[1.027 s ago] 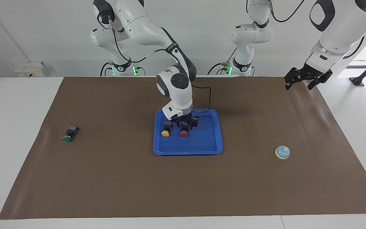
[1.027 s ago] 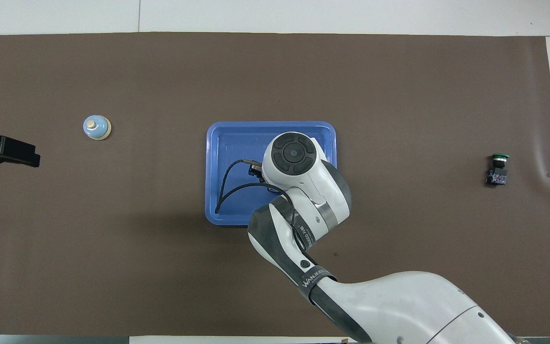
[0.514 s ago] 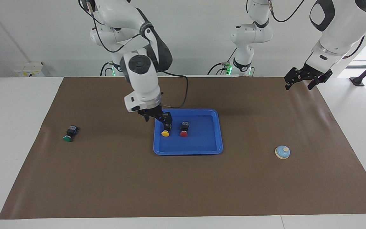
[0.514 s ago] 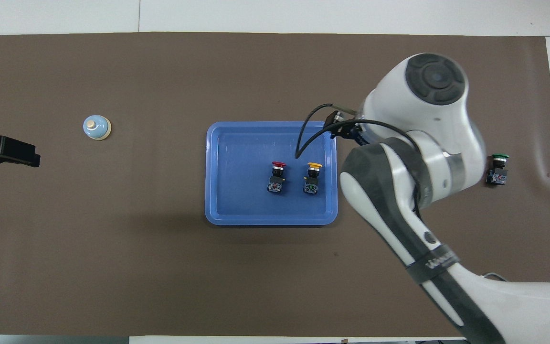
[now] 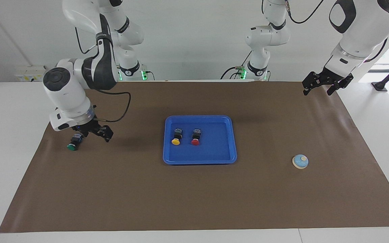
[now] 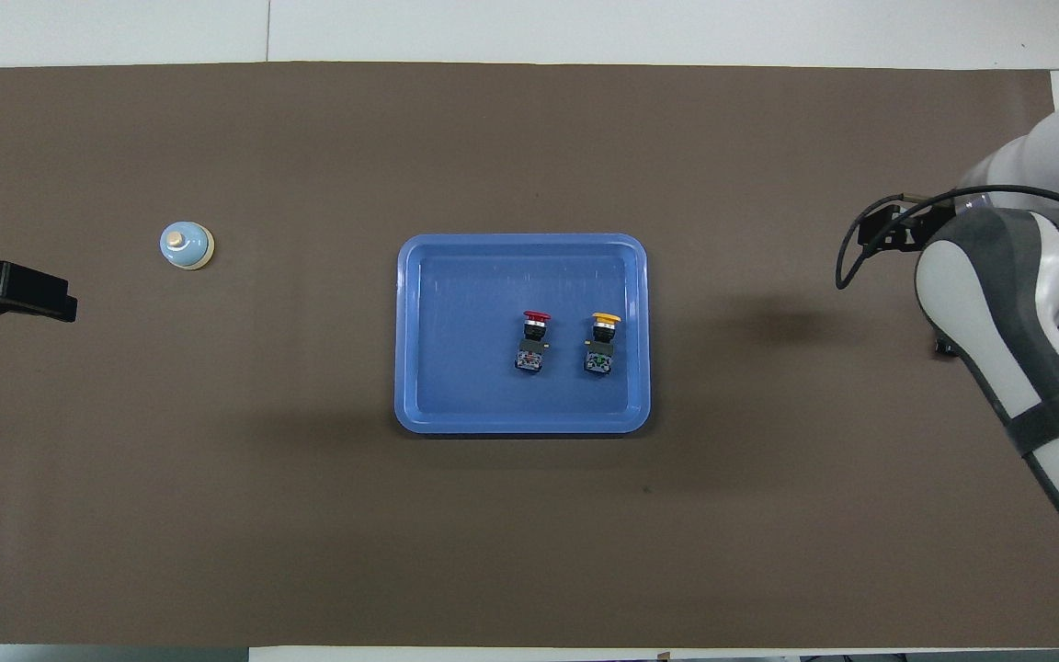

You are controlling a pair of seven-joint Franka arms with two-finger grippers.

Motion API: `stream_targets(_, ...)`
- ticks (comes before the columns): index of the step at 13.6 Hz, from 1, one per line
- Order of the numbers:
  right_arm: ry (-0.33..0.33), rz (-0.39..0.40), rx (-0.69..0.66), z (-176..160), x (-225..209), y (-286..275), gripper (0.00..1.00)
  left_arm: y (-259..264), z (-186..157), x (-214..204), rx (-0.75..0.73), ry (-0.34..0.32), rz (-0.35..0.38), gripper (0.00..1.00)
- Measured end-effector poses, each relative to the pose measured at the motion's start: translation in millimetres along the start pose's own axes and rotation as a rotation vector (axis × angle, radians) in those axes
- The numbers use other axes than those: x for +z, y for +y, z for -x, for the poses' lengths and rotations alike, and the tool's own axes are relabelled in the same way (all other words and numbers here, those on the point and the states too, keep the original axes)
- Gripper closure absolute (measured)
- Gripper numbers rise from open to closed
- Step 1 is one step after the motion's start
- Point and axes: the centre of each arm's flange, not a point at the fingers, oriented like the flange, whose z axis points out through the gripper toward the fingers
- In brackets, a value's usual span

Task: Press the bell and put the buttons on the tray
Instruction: 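Release the red button and withdraw the right gripper, then grasp the green-capped button with the right gripper and lift it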

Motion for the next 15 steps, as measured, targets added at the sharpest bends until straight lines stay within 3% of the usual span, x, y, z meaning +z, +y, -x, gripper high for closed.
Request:
stream_targets(6,0.071,-0.008,-0.025,21.9,80.4,107.7,0.00,0.0,0.0,0.0,0.000,0.000,0.000,0.00)
stream_targets(13,0.039,-0.015,-0.060,44.6,124.3,110.5,0.00,0.0,0.0,0.0,0.000,0.000,0.000,0.00)
stream_targets(14,0.042,-0.014,-0.072,45.4,125.4,112.1,0.07,0.0,0.0,0.0,0.000,0.000,0.000,0.00)
stream_targets(15,0.047,-0.014,-0.078,45.7,125.6,115.0,0.07,0.0,0.0,0.0,0.000,0.000,0.000,0.00)
